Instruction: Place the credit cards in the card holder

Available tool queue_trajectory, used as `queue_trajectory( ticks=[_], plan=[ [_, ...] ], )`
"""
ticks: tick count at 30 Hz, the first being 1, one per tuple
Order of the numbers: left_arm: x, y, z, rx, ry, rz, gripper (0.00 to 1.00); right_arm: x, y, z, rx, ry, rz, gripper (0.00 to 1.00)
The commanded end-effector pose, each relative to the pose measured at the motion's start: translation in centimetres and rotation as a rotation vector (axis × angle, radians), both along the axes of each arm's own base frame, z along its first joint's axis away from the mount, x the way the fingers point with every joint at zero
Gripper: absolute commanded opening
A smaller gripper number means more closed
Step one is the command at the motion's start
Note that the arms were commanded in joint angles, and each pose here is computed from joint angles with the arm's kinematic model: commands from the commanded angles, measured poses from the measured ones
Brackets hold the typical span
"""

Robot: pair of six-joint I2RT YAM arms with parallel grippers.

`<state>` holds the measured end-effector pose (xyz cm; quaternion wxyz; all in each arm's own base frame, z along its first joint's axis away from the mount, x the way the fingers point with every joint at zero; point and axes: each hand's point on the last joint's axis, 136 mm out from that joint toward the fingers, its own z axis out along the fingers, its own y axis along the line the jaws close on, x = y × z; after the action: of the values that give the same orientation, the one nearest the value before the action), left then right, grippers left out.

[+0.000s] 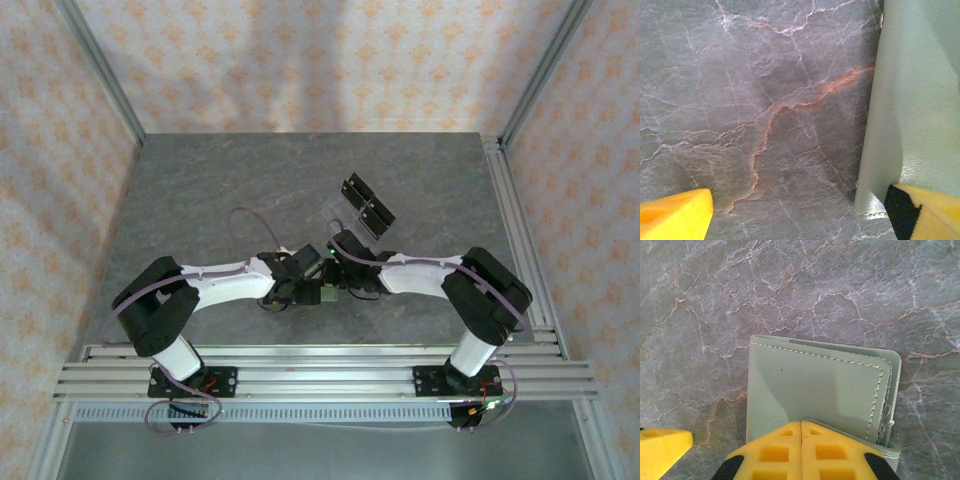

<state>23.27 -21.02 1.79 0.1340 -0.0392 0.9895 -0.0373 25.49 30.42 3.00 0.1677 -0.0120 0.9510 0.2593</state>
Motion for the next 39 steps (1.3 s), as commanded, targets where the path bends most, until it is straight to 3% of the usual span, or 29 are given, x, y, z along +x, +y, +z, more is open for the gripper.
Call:
queue_trajectory(
  ticks=[1, 21, 26, 32, 39],
  plan=[
    [-0.7, 0.7, -1.5, 0.057, 0.035, -0.003, 0.91, -9.3, -6.4, -8.2, -0.304, 0.32, 0.077, 0.0],
    [-0.7, 0.8, -1.4, 0.055, 0.034, 0.011, 0.92, -13.3, -10.2, -10.3, -0.482, 0.343, 0.099, 0.0],
    [-0.7, 0.8, -1.5, 0.055, 0.035, 0.011, 0.91, -14.6, -9.8, -12.5, -0.527, 0.38, 0.125, 0.0],
    [-0.7, 0.7, -1.4, 0.049, 0.032, 0.009, 0.91, -15.6, -9.2, -14.2, -0.482, 0.433, 0.097, 0.0],
    [0.1, 0.4, 0.3, 0.034, -0.008, 0.007, 0.91, -15.0, -8.9, -12.7, -0.454, 0.396, 0.079, 0.0]
  ],
)
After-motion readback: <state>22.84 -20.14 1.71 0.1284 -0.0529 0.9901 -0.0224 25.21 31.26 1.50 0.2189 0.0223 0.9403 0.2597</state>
